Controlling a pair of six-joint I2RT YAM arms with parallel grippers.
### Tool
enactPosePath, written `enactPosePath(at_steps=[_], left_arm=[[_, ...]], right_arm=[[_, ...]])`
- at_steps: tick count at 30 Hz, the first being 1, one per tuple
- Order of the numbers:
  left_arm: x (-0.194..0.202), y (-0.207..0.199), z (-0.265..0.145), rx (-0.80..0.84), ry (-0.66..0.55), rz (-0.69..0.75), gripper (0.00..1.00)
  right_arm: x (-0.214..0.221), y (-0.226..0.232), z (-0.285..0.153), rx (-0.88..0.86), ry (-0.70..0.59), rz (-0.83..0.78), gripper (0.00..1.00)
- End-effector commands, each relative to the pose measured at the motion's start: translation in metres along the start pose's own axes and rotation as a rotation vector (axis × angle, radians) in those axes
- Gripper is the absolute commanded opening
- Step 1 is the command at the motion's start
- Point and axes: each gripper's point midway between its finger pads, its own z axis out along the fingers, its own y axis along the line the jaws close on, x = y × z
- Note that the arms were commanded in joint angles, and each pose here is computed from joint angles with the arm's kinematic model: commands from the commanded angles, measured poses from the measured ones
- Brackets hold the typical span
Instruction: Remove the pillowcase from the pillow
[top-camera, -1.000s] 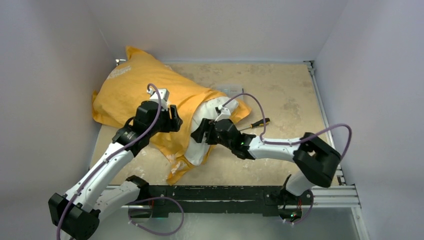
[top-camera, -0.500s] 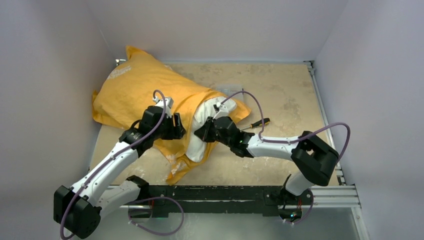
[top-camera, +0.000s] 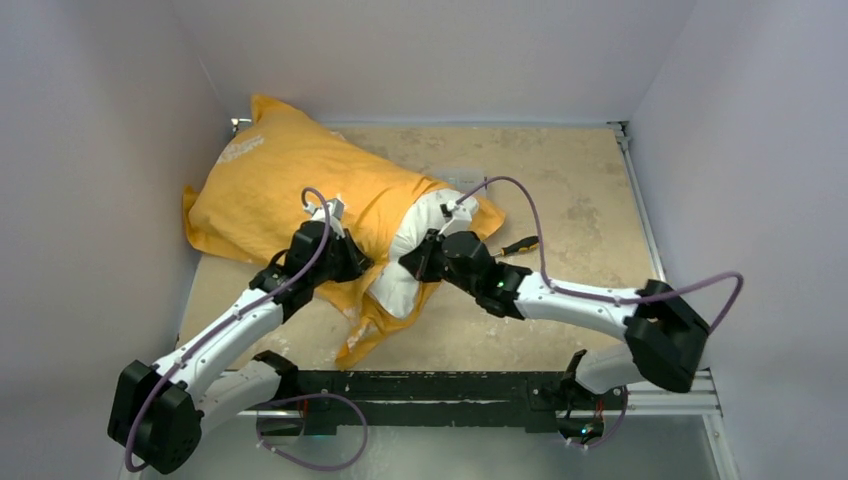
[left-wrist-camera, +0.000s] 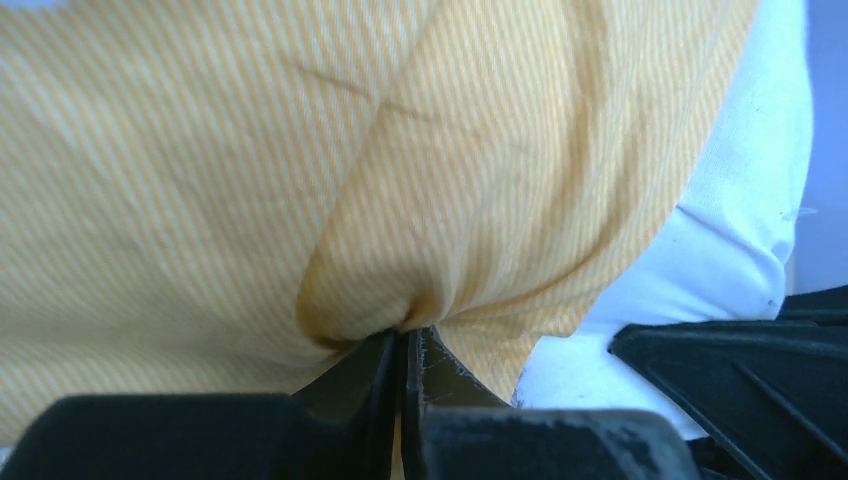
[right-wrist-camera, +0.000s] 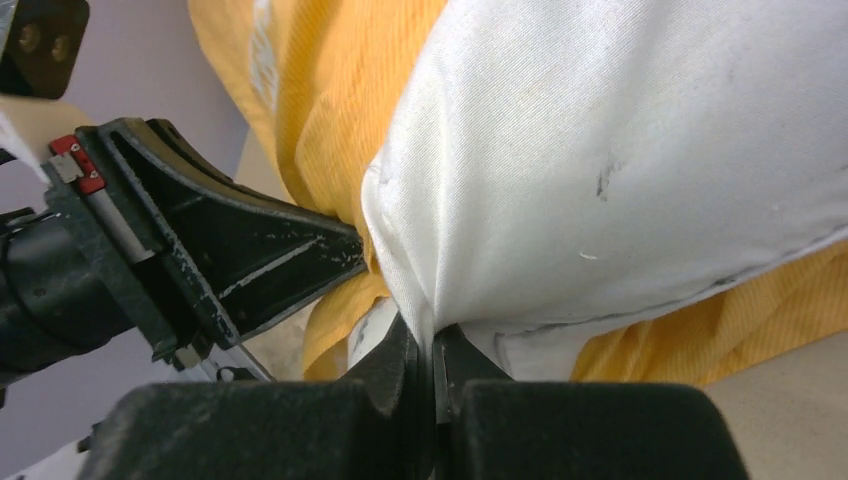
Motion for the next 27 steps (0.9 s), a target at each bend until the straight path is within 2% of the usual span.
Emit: enactPosePath(at_steps=[1,8,12,15,19,22,24,27], left_arm=[[-0.048,0.021,-0.011,-0.182,-0.177,0.007,0.00],[-0.107,0.043,-0.052,-0.409,-0.360,0.092,0.00],[-0.124,0.066,-0.073,-0.563,-0.435,0.132,0.00],[-0.128,0.086,-0.079,-0.673,-0.445,0.163,0.00],[-0.121,0.105,-0.068,-0.712,-0.390,0.141,0.00],[-0.120,0.109,-0.062,-0.682,-0.365,0.101,0.00],[-0.123,0.098,-0.059,-0.622,-0.363,0.104,0.00],[-0.130,0.083,-0.059,-0.557,-0.354,0.120,0.06]], right_arm=[[-0.088,0.033,-0.056,-0.062,-0.276,0.068,0.00],[-0.152,0.025,-0.138,-0.024,-0.488,0.136,0.00],[-0.172,0.029,-0.171,-0.027,-0.543,0.132,0.00],[-0.193,0.047,-0.217,-0.125,-0.612,0.107,0.00],[-0.217,0.074,-0.294,-0.324,-0.742,0.076,0.00],[-0.213,0.075,-0.308,-0.342,-0.723,0.043,0.00],[-0.201,0.077,-0.295,-0.349,-0.665,0.008,0.00],[-0.170,0.092,-0.263,-0.421,-0.521,-0.088,0.00]])
